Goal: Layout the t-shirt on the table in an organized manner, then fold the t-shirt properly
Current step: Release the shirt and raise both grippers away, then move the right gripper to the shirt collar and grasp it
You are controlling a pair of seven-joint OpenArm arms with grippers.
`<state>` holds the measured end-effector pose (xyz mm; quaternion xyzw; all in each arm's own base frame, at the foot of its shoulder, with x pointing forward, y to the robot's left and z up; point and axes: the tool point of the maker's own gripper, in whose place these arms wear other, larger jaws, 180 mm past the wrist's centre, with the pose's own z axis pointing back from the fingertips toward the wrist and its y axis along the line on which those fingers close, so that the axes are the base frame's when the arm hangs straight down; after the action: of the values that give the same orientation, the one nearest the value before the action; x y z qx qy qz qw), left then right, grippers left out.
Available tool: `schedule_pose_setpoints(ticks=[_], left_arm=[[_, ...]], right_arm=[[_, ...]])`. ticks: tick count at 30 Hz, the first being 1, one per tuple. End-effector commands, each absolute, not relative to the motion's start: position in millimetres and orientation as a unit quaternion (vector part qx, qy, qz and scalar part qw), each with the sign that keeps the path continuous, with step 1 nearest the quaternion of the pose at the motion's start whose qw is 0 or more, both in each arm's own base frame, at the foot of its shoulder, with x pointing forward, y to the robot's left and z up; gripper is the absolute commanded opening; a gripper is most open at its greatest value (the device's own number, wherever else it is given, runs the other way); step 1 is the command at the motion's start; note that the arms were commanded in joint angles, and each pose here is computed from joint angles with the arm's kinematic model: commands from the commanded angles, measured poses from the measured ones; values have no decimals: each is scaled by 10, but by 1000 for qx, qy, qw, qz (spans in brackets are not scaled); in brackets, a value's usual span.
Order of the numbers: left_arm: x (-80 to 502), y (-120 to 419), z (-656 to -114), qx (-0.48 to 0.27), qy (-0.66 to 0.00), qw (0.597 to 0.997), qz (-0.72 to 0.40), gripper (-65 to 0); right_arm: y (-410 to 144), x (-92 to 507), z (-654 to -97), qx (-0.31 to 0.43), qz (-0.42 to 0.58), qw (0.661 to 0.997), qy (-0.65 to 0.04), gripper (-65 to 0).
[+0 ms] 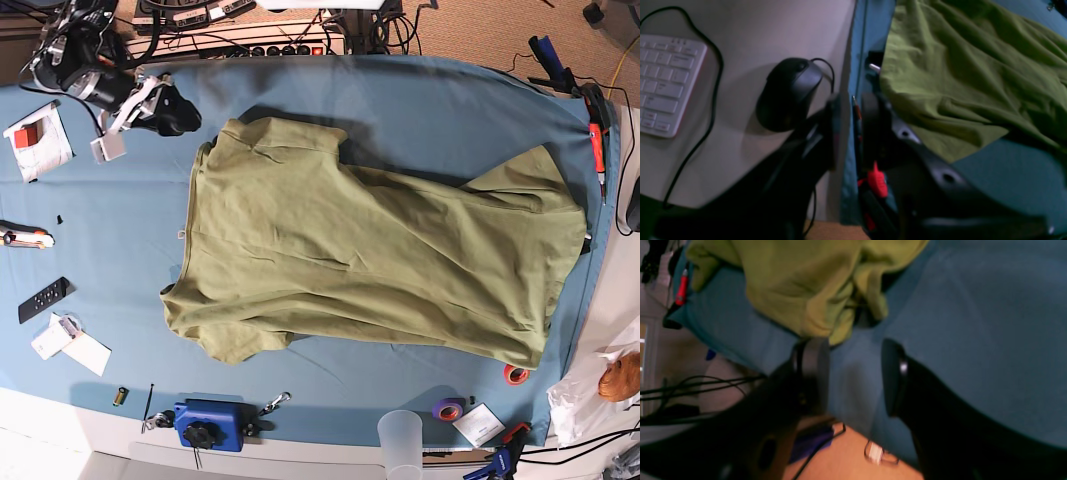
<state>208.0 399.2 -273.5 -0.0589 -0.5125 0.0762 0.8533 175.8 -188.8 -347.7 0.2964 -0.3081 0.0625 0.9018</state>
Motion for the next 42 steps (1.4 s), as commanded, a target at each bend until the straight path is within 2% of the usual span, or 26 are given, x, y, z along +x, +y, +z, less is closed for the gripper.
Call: schedule_pose_setpoints(ticks=[1, 10, 16, 17, 20, 21, 24, 29, 37, 38, 40, 42], left_arm=[[2145, 4023, -2536, -54, -536, 840, 62, -549], [2139, 3998, -2557, -60, -538, 838, 67, -549], [2152, 3954, -2529, -76, -549, 829, 72, -549], [2151, 3955, -2531, -76, -549, 830, 72, -549], [2151, 3955, -2531, -75, -548, 830, 72, -549], [2151, 3954, -2532, -76, -548, 830, 72, -549], [2152, 3954, -2530, -76, -549, 829, 72, -549], [2152, 3954, -2530, -76, -549, 829, 72, -549], [2158, 3943, -2513, -81, -553, 826, 73, -549], [2158, 3942, -2513, -81, -552, 826, 73, -549], [2158, 3942, -2511, -81, -553, 826, 73, -549], [2158, 3943, -2513, -81, -553, 826, 73, -549]], right_arm=[[-1850, 1809, -3424, 296, 75, 897, -318, -394], [-1228, 1909, -3607, 321, 144, 887, -300, -394], [-997, 2053, -3641, 310, 162, 880, -322, -398], [-1001, 2072, -3651, 303, 166, 881, -323, -429], [-1029, 2198, -3588, 293, 168, 877, -342, -646], [-1042, 2289, -3518, 293, 164, 870, -362, -650], [-1155, 2617, -3283, 273, 152, 849, -426, -650], [-1600, 3171, -3014, 177, 92, 844, -498, -650], [-1614, 3198, -3107, 159, 125, 864, -461, -650], [-1602, 3178, -3127, 159, 133, 866, -455, -615], [-1604, 3160, -3144, 159, 138, 869, -449, -496], [-1619, 3166, -3136, 157, 137, 868, -450, -444]])
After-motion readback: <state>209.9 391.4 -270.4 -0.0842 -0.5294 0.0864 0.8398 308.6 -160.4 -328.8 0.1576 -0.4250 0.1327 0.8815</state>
